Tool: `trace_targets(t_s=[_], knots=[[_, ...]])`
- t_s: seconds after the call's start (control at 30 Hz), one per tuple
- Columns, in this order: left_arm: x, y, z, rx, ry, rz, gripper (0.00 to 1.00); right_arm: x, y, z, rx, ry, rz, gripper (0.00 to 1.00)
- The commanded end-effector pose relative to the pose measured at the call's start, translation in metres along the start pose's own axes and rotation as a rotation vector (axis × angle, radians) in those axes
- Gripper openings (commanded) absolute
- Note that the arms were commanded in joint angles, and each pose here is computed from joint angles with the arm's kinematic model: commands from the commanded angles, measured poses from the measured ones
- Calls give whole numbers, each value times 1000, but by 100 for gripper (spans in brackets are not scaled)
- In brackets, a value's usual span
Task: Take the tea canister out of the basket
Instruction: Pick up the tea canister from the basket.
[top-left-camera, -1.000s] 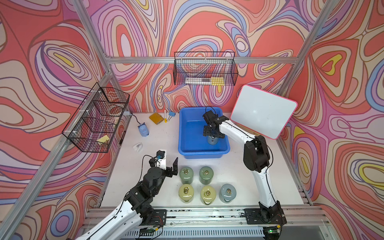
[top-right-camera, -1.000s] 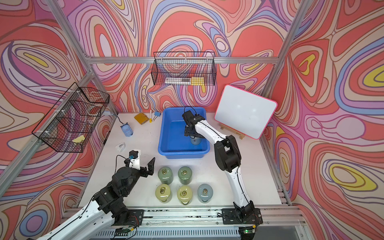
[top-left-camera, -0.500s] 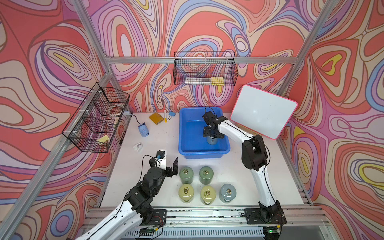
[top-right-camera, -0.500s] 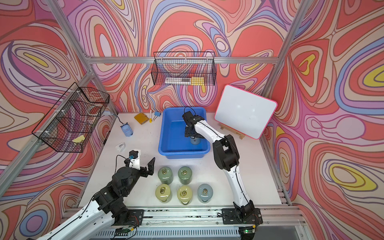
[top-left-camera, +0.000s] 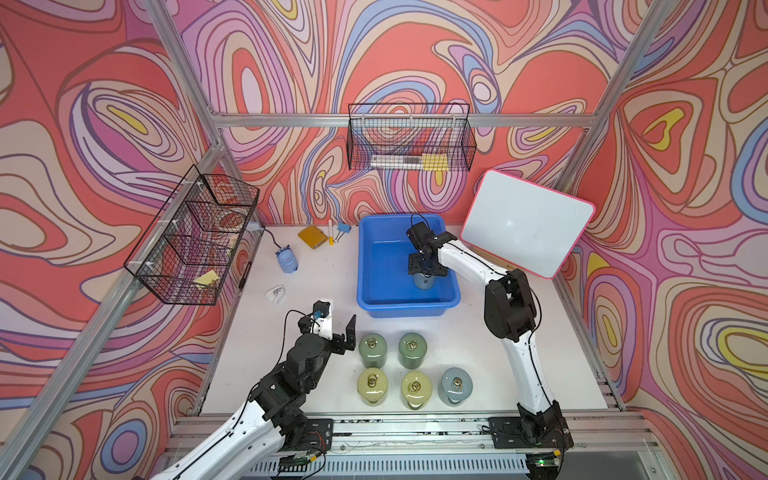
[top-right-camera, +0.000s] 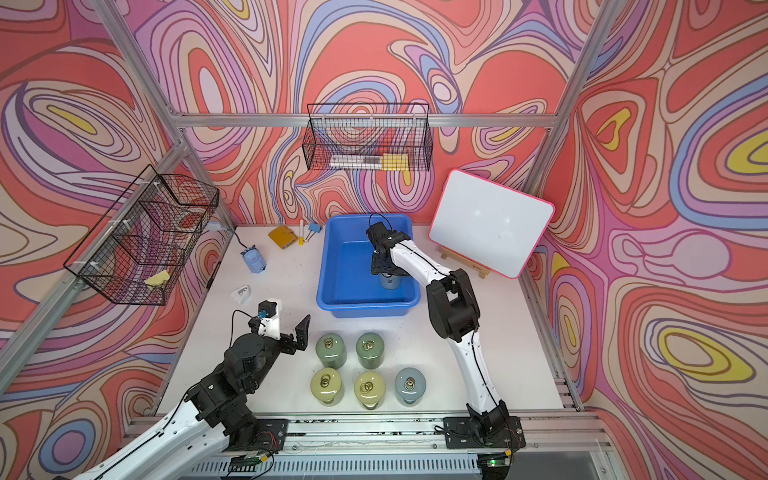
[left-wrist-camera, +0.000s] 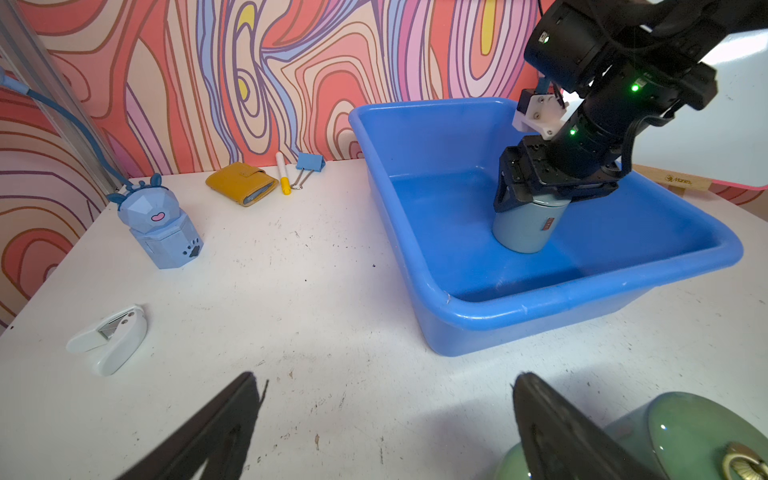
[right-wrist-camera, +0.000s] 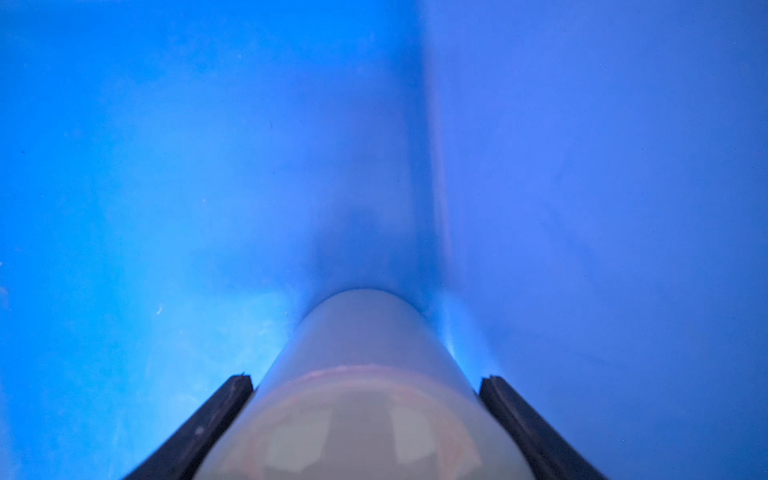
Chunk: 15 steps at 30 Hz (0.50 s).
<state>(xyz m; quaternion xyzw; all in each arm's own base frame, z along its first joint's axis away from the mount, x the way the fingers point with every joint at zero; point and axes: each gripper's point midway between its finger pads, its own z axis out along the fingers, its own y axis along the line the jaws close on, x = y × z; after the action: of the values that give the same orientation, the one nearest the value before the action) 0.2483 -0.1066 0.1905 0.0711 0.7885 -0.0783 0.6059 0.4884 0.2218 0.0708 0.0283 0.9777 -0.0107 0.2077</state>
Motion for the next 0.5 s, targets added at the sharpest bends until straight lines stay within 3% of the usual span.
trace_targets(t_s=[0.0,0.47], knots=[[4,3,1,-14,5,6,99,-20,-1,-37,-33,-55,-5,66],[5,5,1,-25,2,6,99,-42,-1,-121,-120,-147,-10,63]])
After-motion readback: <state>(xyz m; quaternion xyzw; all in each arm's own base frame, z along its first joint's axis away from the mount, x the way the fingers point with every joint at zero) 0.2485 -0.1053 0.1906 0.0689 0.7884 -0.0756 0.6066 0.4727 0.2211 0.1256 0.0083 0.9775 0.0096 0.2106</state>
